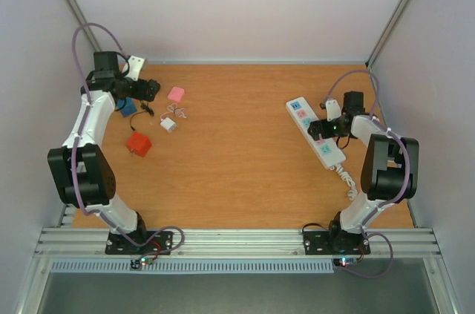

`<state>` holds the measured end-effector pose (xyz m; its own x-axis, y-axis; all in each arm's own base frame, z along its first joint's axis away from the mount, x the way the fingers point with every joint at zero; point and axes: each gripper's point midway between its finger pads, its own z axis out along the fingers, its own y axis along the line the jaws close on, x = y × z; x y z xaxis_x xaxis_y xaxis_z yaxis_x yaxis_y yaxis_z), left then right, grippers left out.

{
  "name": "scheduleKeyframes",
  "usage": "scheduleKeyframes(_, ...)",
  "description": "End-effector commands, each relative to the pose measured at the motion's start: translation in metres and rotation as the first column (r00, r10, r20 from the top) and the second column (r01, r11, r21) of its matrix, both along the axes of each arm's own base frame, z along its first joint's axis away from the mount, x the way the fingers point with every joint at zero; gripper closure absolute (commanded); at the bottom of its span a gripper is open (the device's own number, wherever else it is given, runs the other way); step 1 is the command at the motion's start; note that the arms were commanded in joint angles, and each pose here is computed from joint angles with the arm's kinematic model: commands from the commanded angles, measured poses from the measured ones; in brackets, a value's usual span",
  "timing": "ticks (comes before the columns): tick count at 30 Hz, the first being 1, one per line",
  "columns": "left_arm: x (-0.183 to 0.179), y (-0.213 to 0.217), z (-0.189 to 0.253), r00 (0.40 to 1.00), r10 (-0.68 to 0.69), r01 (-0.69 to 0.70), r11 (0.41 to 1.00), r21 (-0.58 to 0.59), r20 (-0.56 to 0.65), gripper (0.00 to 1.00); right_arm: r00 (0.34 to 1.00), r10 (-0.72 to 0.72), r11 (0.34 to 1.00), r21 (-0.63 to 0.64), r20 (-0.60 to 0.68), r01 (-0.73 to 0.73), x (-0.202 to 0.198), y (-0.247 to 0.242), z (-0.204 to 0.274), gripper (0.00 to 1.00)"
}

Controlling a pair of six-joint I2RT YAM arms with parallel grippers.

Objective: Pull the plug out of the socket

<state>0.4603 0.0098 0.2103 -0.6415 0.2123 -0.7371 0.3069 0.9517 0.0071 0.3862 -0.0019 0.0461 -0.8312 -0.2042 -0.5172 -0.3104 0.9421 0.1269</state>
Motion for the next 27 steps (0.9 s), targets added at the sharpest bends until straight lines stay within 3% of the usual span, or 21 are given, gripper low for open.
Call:
scheduleKeyframes(1, 0.009, -0.005, 0.030, 0.999, -0.035, 0.037, 0.992, -0.122, 0.020, 0.00, 0.992, -0.058, 0.996, 0.075, 0.111, 0.050, 0.031, 0.000, 0.062, 0.01)
scheduleKeyframes(8, 0.026, 0.043, 0.087, 0.995, 0.066, -0.044, 0.962, -0.269, 0.073, 0.00, 0.970, -0.084, 0.981, 0.189, 0.230, 0.040, 0.068, 0.009, 0.141, 0.01)
scheduleKeyframes(16, 0.030, 0.105, 0.149, 0.927, 0.319, -0.275, 0.936, -0.219, 0.196, 0.00, 0.915, -0.153, 0.943, 0.332, 0.373, 0.022, 0.100, 0.015, 0.233, 0.02)
scheduleKeyframes(20, 0.024, 0.120, 0.149, 0.904, 0.379, -0.335, 0.916, -0.222, 0.198, 0.00, 0.886, -0.196, 0.917, 0.398, 0.421, 0.013, 0.106, 0.012, 0.266, 0.01)
scheduleKeyframes(27, 0.014, 0.131, 0.119, 0.882, 0.437, -0.409, 0.896, -0.173, 0.177, 0.00, 0.872, -0.282, 0.869, 0.492, 0.401, 0.055, 0.102, -0.007, 0.276, 0.01)
